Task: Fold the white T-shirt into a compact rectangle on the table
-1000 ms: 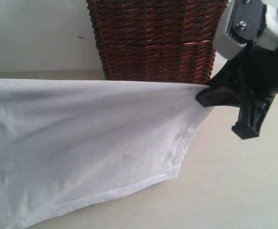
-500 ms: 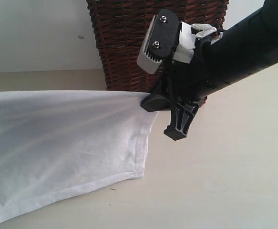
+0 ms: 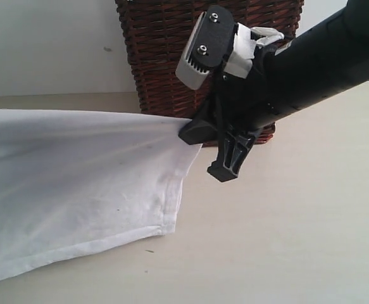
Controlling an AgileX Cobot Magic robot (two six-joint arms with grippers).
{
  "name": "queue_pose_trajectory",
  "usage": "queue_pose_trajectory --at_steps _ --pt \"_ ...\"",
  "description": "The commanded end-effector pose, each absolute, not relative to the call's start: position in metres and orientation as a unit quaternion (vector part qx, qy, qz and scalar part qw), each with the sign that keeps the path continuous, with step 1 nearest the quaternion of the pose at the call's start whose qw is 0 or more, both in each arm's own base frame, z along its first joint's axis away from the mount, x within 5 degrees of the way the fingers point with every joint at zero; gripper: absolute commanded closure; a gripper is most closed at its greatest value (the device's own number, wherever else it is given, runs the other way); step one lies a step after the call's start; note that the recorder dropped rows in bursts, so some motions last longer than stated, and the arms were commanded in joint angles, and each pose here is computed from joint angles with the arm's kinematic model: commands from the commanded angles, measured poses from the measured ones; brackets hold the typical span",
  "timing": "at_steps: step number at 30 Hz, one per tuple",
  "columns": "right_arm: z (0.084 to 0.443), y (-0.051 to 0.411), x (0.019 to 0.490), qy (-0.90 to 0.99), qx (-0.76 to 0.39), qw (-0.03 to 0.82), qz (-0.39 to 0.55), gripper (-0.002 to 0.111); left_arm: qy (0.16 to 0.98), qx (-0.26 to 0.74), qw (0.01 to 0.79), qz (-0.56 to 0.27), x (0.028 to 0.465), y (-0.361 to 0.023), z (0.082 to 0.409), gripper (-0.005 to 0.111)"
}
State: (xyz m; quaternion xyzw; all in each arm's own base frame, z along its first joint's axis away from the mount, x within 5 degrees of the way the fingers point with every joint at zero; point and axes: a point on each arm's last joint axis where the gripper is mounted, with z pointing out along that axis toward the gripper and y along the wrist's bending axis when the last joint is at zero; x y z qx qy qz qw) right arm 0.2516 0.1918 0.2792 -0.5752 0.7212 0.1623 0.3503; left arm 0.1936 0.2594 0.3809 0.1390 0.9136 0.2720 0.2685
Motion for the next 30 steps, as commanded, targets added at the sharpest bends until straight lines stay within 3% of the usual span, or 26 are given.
queue_pose_trajectory --at_steps 1,9,14,30 --pt "0.282 0.19 0.256 0.719 -0.573 0.365 0.148 0.108 0.855 0.078 0.333 0.39 0.189 0.279 0.415 0.107" --pt "0.282 0.206 0.255 0.699 -0.562 0.392 0.206 0.108 0.86 0.073 0.327 0.385 0.193 0.288 0.405 0.107" --pt "0.264 0.239 0.248 0.674 -0.603 0.37 0.212 0.108 0.859 0.054 0.321 0.396 0.184 0.3 0.402 0.107" --pt "0.274 0.336 0.263 0.609 -0.646 0.377 0.263 0.108 0.853 0.061 0.317 0.411 0.184 0.335 0.412 0.107"
